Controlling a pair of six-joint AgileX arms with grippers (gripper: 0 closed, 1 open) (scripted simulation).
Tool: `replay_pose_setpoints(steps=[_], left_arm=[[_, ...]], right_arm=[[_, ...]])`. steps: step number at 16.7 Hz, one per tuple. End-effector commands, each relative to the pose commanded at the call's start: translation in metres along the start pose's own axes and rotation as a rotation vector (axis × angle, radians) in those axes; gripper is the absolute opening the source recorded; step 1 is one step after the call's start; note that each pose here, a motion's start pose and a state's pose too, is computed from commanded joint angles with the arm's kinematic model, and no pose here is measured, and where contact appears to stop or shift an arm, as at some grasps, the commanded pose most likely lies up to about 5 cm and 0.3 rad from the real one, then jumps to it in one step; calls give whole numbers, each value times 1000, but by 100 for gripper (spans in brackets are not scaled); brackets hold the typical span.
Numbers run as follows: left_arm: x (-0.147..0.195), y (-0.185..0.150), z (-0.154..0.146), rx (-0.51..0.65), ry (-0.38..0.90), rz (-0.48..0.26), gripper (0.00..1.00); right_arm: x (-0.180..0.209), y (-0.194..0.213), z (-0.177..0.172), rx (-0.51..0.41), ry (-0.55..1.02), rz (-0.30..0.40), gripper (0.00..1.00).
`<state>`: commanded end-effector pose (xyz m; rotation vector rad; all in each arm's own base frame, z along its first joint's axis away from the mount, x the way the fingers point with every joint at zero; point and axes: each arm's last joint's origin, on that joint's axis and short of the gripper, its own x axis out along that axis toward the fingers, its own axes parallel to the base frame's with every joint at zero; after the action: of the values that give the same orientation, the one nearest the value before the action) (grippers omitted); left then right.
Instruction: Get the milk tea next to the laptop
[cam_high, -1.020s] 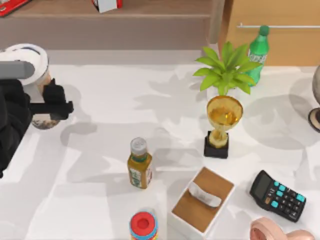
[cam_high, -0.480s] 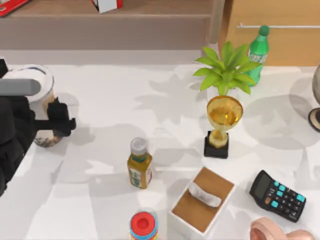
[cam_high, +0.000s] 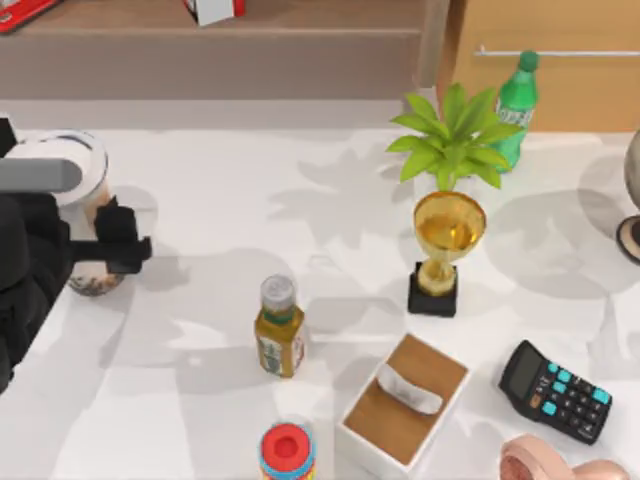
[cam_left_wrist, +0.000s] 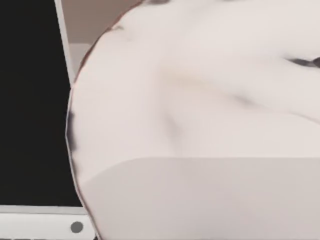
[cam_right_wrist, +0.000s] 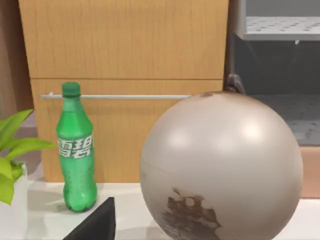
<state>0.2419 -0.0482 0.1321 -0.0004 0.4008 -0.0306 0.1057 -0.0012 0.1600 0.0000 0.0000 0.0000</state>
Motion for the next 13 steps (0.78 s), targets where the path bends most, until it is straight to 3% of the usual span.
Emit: replay_pose_setpoints(steps=[9, 13], left_arm=[[0, 0, 0, 0, 0, 0, 98], [0, 0, 0, 0, 0, 0, 100]], right_arm=[[0, 0, 0, 0, 0, 0, 100], [0, 0, 0, 0, 0, 0, 100]])
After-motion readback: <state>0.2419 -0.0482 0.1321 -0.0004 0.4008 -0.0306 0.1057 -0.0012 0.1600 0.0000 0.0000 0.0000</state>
